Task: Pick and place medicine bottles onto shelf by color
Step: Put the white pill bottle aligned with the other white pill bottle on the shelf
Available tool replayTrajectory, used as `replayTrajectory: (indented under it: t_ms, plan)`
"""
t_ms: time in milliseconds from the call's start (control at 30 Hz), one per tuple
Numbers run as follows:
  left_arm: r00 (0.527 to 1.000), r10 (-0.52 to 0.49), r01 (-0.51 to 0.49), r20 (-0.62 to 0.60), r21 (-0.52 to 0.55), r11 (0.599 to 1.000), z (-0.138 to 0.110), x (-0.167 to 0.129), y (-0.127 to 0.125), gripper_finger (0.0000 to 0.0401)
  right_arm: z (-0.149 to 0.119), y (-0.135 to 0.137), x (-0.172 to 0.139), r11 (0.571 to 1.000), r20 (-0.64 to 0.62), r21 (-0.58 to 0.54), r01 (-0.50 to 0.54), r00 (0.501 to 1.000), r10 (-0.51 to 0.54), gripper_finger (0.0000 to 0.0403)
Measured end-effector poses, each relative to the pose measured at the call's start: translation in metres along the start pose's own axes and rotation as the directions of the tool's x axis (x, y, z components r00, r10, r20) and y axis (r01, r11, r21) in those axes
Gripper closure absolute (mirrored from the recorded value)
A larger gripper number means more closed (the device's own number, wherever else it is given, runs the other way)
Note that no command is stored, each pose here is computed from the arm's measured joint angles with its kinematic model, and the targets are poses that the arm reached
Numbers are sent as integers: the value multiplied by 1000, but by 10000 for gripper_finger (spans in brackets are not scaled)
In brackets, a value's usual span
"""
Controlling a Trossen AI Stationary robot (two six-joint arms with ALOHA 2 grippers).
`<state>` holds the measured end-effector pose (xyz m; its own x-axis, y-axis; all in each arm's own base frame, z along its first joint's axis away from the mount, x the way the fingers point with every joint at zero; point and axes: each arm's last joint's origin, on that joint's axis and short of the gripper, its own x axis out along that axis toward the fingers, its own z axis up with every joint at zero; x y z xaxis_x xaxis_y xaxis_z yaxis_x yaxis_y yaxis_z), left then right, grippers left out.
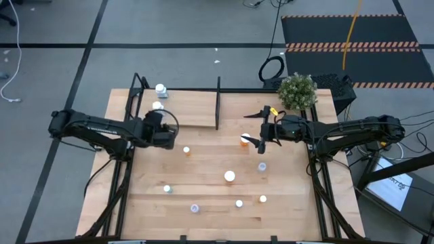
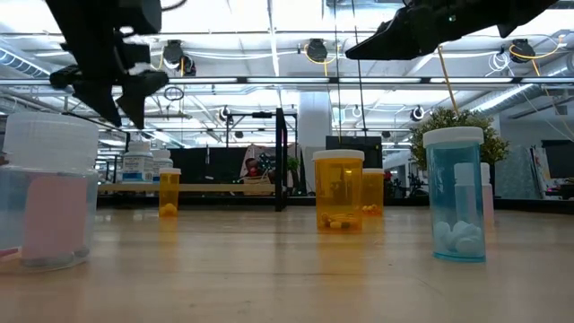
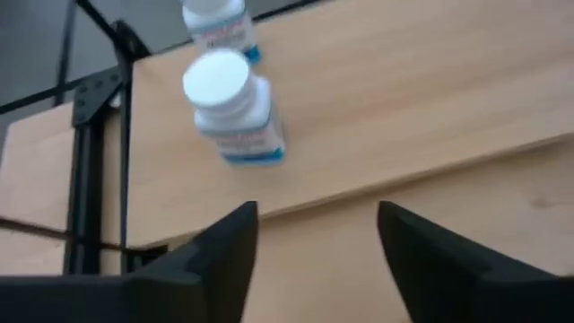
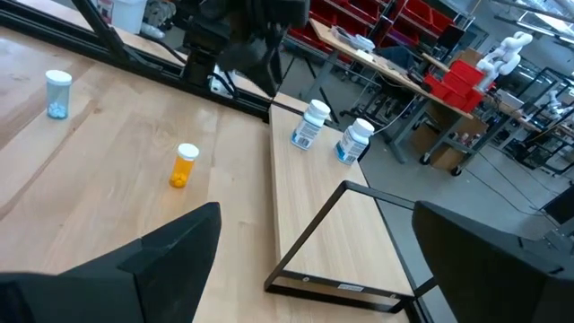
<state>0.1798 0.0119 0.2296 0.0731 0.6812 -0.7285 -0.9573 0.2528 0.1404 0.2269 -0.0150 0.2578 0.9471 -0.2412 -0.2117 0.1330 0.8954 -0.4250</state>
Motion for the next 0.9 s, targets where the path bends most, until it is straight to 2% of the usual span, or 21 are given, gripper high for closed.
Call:
replayTrajectory:
  t_ms: [200, 333, 900]
  plan:
    - [987, 137, -139, -87, -11, 990, -14, 32, -3, 264, 0, 0, 0, 1000, 2, 4, 1, 1000, -1, 39]
    - [983, 153, -158, -104, -44, 986, -15, 47, -9, 291, -1, 0, 0, 1000, -7, 1, -2, 1000, 2, 39]
    - [980, 188, -193, -69, -91, 977, 1, 75, -13, 299, -2, -1, 0, 1000, -21, -3, 1, 1000, -1, 39]
